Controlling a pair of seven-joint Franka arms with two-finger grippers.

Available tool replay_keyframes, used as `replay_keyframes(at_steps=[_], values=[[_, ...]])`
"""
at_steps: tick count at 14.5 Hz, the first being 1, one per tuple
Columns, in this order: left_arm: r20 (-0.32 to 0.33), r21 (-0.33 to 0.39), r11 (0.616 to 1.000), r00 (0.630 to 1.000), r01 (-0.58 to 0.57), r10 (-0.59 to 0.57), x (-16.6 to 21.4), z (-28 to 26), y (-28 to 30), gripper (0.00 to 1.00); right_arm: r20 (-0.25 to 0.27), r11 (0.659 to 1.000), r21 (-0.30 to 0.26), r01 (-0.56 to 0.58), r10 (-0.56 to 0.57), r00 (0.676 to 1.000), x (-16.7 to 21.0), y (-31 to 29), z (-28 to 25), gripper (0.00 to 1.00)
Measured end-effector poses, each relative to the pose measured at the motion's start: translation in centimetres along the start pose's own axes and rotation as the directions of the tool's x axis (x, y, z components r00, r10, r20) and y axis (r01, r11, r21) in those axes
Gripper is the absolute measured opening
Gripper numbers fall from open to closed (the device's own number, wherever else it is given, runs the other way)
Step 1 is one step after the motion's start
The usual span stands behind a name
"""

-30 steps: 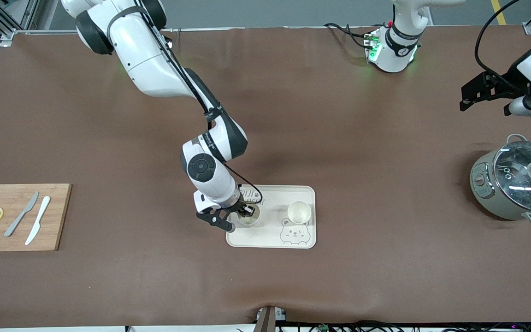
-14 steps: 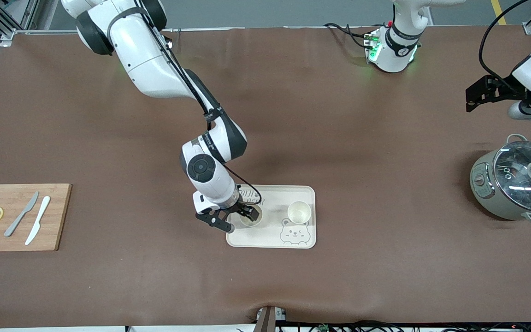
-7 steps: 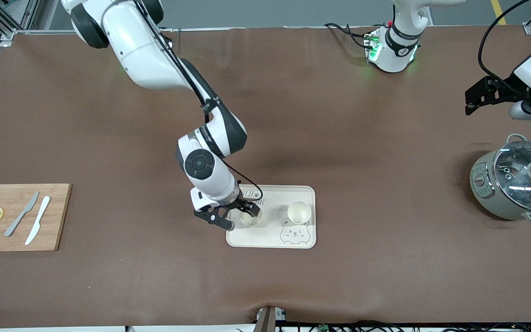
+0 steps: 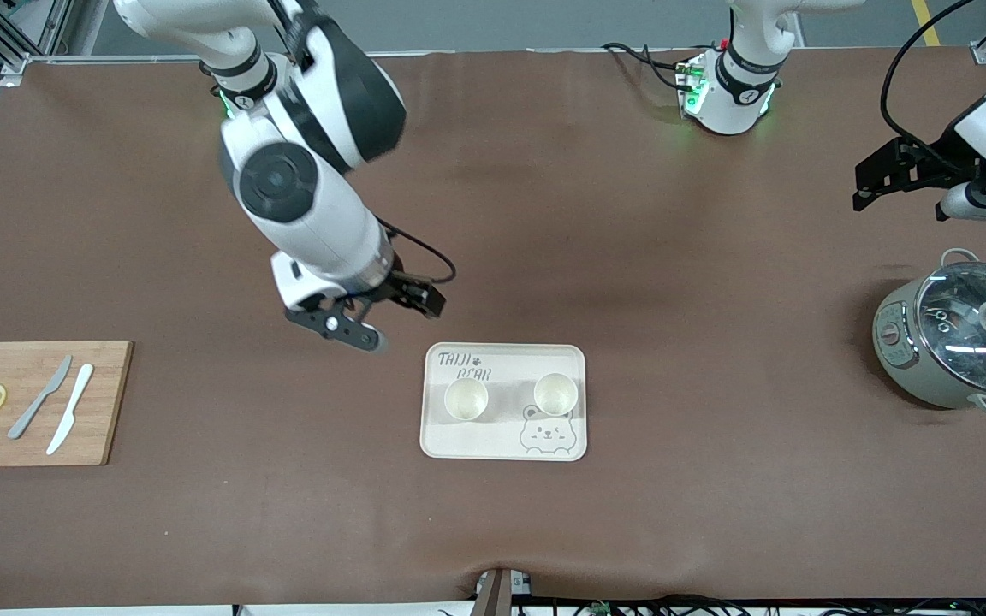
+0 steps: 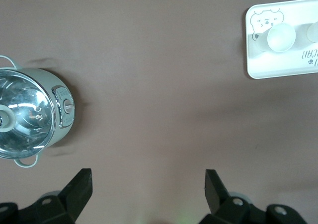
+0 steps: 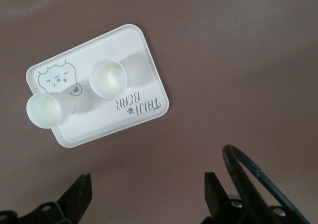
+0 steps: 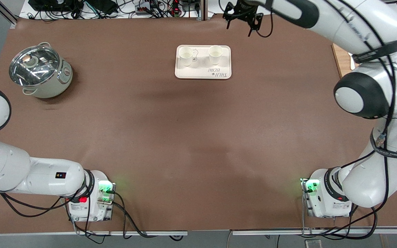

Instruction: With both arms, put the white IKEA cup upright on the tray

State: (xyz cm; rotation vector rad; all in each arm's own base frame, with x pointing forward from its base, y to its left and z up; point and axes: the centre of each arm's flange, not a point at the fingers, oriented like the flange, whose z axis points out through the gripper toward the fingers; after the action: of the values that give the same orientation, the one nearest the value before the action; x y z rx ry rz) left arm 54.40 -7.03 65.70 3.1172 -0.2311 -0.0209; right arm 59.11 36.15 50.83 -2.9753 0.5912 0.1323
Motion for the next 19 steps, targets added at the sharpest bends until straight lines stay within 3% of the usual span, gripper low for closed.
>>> replay_keyframes(at_steps=[8,14,19], values=[[0.000,0.000,1.000,1.000,0.003,-0.003,0.0,0.0,-0.1,1.00,0.052,0.998,-0.026,0.053,-0.052,0.997,1.5,11.1,-7.6,1.00],[-0.005,0.000,1.000,1.000,0.006,-0.006,0.0,-0.1,-0.3,1.00,0.025,0.986,-0.075,0.150,-0.148,0.989,3.2,21.1,-10.1,1.00],[-0.006,0.000,1.000,1.000,0.007,-0.007,0.0,-0.1,-0.4,1.00,0.022,0.972,-0.076,0.221,-0.220,0.975,7.3,29.4,-11.3,1.00]])
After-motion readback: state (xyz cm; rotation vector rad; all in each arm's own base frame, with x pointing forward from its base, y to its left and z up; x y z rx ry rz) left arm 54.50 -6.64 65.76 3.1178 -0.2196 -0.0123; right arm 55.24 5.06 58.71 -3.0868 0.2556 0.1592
